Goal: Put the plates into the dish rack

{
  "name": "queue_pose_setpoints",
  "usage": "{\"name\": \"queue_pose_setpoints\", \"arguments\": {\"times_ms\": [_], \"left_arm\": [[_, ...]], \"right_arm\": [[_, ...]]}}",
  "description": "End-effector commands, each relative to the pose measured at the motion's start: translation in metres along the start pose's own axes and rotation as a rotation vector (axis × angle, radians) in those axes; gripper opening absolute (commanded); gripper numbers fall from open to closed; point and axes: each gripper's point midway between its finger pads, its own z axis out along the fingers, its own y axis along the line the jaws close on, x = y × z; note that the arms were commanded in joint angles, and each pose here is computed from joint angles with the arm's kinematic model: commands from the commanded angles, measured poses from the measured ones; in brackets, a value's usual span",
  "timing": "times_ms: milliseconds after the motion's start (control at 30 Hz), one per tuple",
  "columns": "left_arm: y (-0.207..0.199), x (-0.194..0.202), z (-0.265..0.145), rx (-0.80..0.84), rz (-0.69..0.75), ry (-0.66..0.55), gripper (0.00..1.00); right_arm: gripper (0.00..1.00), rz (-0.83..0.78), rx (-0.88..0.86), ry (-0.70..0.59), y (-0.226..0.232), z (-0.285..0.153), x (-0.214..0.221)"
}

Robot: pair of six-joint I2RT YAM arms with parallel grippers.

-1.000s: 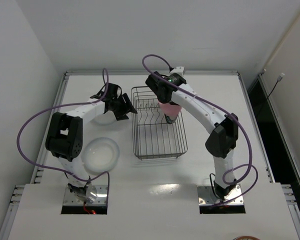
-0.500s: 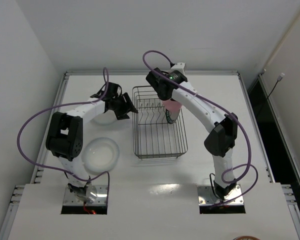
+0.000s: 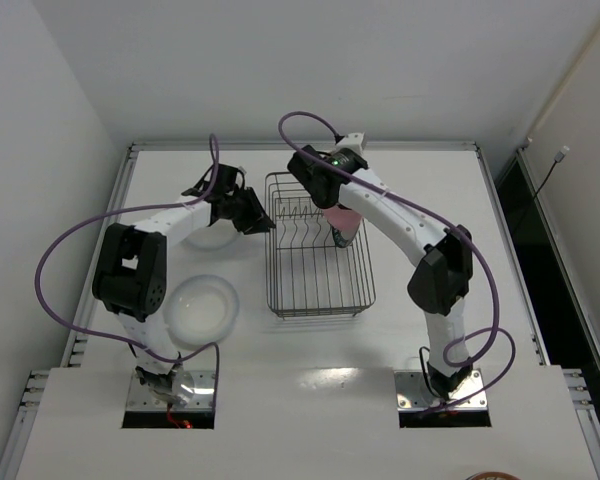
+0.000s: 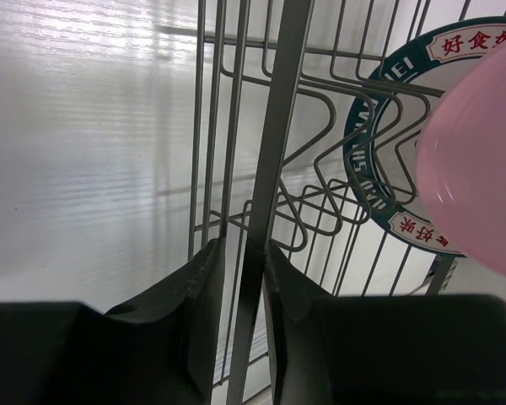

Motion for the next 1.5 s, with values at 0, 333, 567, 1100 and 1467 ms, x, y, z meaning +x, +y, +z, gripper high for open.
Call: {"name": "queue_pose_setpoints", "arguments": {"times_ms": [0,333,567,1100,1467], "left_arm": [[-0.004,-0.002,-0.001,0.016,-0.001,-0.003,0.2],[-0.006,0.003,-0.001,0.037,-0.001,0.017,0.2],[-0.006,0.007,0.004,0.053,-0.003,0.042,0.2],[-0.014,0.009,0.003,0.085,0.006,0.071,0.2],[-0.015,0.01,0.002,0.092,0.006,0.077,0.2]], "right_arm": [[0.0,-0.033,0.087,-0.015,-0.031,-0.001,0.002],[0.0,0.122,0.045,-0.049,-0.015,-0.014,-0.011],[0.0,0.219,-0.06,-0.049,0.014,-0.047,0.002],[0.0,0.337,-0.103,-0.04,0.009,-0.074,0.053],[0.0,0.427,0.065,-0.067,-0.058,-0.026,0.031]]}}
